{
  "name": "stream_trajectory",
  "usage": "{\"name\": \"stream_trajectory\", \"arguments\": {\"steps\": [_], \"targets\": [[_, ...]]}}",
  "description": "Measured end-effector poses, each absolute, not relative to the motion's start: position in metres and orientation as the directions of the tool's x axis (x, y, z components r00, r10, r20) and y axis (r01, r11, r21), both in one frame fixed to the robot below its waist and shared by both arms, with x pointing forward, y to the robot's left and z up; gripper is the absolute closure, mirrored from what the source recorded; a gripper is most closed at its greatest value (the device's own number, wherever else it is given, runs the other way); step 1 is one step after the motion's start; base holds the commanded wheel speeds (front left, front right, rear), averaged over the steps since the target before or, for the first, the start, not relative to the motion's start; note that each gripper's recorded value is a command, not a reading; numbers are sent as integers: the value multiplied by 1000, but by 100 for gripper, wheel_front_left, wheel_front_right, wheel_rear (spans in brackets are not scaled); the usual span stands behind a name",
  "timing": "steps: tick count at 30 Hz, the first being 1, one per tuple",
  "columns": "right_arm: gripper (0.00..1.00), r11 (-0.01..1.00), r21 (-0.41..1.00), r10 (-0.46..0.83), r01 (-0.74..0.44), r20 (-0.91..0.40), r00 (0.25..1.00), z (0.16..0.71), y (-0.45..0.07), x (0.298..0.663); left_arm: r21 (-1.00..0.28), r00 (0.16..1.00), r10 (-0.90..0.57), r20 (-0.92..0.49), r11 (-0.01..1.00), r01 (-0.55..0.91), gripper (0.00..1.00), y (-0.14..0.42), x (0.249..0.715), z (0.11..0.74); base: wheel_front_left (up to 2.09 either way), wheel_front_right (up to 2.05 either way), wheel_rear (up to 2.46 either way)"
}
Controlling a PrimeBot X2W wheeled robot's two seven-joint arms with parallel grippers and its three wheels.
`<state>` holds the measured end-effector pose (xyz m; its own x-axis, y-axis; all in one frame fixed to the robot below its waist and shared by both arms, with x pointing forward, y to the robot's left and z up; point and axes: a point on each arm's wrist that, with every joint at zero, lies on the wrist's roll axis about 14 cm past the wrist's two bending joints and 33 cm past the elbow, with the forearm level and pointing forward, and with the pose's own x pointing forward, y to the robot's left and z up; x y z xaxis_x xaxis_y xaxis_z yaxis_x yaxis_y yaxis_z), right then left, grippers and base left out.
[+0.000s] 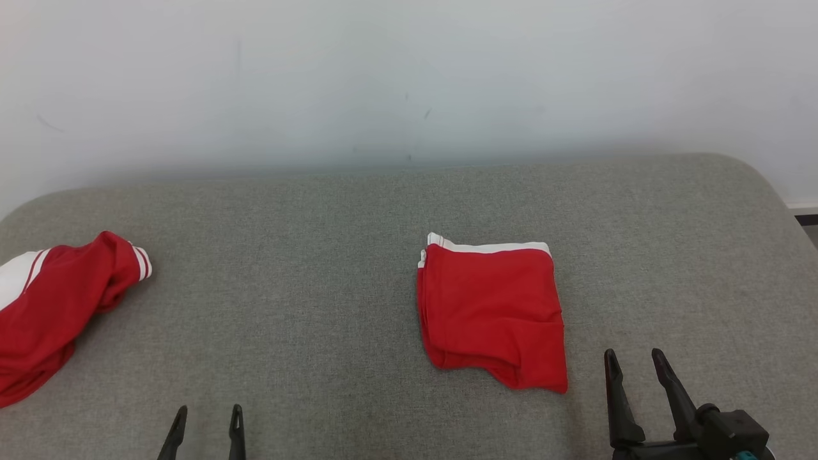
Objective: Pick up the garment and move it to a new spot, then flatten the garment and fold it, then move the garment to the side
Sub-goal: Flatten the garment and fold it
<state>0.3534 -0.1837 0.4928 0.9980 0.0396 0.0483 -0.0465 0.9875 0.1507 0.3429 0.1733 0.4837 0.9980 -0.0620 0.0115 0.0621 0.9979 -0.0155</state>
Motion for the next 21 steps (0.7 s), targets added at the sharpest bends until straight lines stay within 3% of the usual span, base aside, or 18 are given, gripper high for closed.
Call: {"name": "stream_trajectory", "arguments": {"steps": [21], "targets": [[0,987,153,47,-51,30,998,487,-180,355,5,998,-67,-7,998,67,0,176,342,478,0,0,0]]}}
